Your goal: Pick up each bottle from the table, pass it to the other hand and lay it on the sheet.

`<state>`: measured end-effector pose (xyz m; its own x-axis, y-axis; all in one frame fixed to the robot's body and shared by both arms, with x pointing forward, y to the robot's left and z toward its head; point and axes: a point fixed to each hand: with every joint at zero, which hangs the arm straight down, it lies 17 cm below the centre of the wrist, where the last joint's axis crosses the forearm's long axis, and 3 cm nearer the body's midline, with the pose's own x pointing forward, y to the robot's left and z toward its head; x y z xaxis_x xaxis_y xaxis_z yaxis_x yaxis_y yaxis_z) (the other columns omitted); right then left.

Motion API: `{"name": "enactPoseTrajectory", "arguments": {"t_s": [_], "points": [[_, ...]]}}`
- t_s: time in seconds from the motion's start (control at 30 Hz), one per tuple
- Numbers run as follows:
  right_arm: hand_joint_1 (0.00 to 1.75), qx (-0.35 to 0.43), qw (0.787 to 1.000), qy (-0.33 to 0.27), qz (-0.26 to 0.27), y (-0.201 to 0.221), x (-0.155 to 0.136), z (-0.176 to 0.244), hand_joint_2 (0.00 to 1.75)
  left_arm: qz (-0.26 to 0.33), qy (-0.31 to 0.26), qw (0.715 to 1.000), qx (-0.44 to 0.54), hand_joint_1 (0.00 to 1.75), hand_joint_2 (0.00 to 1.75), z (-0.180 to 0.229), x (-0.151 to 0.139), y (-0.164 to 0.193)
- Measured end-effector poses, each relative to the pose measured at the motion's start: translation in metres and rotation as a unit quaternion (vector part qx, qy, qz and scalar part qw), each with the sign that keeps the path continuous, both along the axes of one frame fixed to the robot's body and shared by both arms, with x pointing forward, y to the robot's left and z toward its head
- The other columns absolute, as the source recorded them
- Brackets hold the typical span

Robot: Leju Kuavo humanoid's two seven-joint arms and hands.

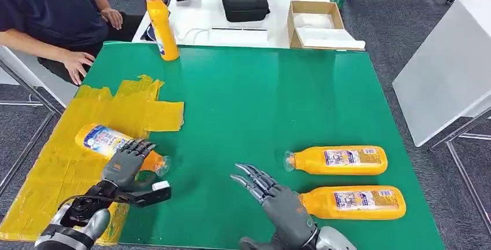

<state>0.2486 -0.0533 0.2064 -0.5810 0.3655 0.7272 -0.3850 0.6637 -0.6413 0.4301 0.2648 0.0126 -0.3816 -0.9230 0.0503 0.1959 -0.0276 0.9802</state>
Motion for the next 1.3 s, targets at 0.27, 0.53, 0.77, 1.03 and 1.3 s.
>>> {"name": "enactPoseTrajectory", "arguments": {"t_s": [0.27,0.53,0.77,1.03,1.3], "points": [[0.00,-0.006,1.000,-0.012,-0.029,-0.024,-0.007,0.000,0.00,0.004,0.017,0.999,-0.042,0.00,0.00,0.003,-0.013,0.013],[0.00,-0.010,0.983,-0.045,-0.176,-0.077,-0.023,0.007,1.75,-0.035,-0.015,0.947,-0.318,0.00,0.00,0.087,-0.057,-0.009],[0.00,-0.073,0.955,-0.096,-0.273,-0.122,-0.049,0.015,1.75,-0.109,-0.031,0.775,-0.621,0.00,0.00,0.209,-0.115,-0.023],[0.00,-0.122,0.947,-0.124,-0.270,-0.145,-0.065,0.016,1.75,-0.171,-0.016,0.695,-0.698,0.00,0.00,0.255,-0.168,-0.022],[0.00,-0.196,0.933,-0.071,-0.294,-0.191,-0.098,-0.002,1.75,-0.170,-0.008,0.687,-0.706,0.00,0.00,0.261,-0.189,-0.013]]}}
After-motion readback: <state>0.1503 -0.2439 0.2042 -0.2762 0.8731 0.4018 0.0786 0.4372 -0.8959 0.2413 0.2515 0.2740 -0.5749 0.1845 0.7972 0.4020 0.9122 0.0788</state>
